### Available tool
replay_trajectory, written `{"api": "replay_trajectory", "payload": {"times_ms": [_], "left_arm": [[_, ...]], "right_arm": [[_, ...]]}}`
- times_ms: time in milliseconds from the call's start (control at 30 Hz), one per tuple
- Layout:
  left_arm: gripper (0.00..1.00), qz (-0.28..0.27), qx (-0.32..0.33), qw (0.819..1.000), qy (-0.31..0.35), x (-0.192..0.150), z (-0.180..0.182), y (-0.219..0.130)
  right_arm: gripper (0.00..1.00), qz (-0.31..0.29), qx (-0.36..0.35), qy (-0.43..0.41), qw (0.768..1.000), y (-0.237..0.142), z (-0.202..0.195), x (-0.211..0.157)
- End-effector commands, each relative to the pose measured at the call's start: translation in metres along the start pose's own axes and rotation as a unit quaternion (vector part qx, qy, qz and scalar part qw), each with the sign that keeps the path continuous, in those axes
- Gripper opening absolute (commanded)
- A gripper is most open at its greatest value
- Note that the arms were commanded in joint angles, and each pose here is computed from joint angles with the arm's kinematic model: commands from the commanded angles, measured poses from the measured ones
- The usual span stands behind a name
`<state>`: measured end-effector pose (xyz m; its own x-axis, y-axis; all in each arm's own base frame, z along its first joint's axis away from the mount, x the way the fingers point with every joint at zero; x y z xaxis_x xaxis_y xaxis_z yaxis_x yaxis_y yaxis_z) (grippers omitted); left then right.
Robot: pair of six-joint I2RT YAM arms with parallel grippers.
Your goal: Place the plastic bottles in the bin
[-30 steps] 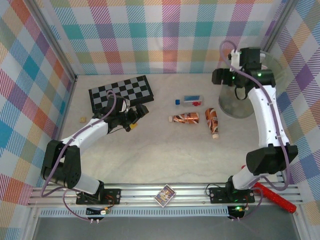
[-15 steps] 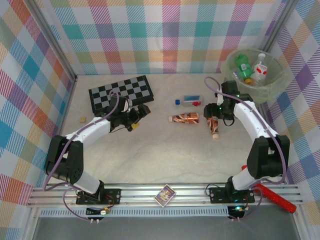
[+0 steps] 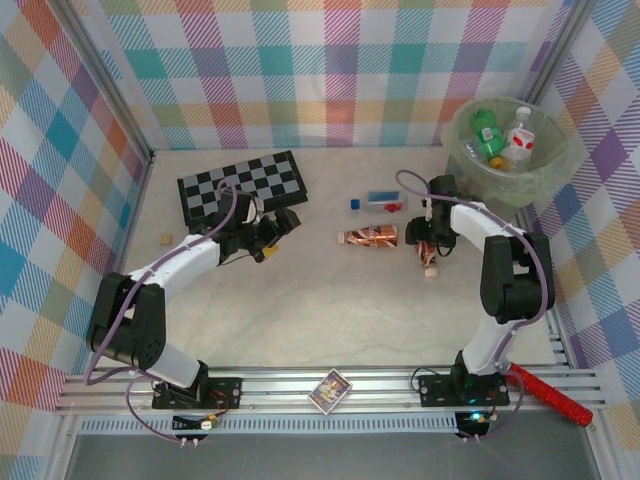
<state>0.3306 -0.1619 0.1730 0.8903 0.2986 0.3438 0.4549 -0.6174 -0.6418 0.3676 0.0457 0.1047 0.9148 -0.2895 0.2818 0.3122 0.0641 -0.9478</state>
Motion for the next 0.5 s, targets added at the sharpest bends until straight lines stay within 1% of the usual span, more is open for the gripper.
{"api": "replay_trajectory", "payload": {"times_ms": [0,133,233,400,467], "left_arm": [[0.99,-0.016,-0.012,1.0,0.011,0.004,-0.014,-0.009],[0.99,-0.012,-0.012,1.0,0.009,0.004,-0.014,-0.007],[0.99,-0.013,-0.012,1.0,0.009,0.004,-0.014,-0.007],[0.99,-0.013,-0.011,1.0,0.01,0.005,-0.015,-0.006],[0.99,-0.012,-0.011,1.0,0.009,0.005,-0.015,-0.005]], "right_arm": [[0.67,-0.013,-0.008,0.003,1.0,0.005,-0.001,0.003],[0.6,-0.017,-0.014,-0.001,1.0,0.003,-0.002,0.005],[0.56,-0.021,-0.013,-0.004,1.0,-0.004,-0.001,0.007],[0.54,-0.03,0.009,-0.007,0.999,-0.033,0.006,0.011],[0.53,-0.04,0.022,-0.011,0.999,-0.052,0.009,0.013]]}}
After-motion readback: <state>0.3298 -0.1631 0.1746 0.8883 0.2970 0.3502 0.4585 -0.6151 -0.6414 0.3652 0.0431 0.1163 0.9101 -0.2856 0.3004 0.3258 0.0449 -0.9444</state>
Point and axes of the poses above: each hand's point on the last joint's axis, 136 mm out from that joint toward the fingers, its own y axis out along the fingers, its own z axis along the line the jaws close on, x = y × z, the point moved 6 cm from there along -y, back along the fingers, and after that the axes turned 14 degrees about y, right-handed, at the moved point
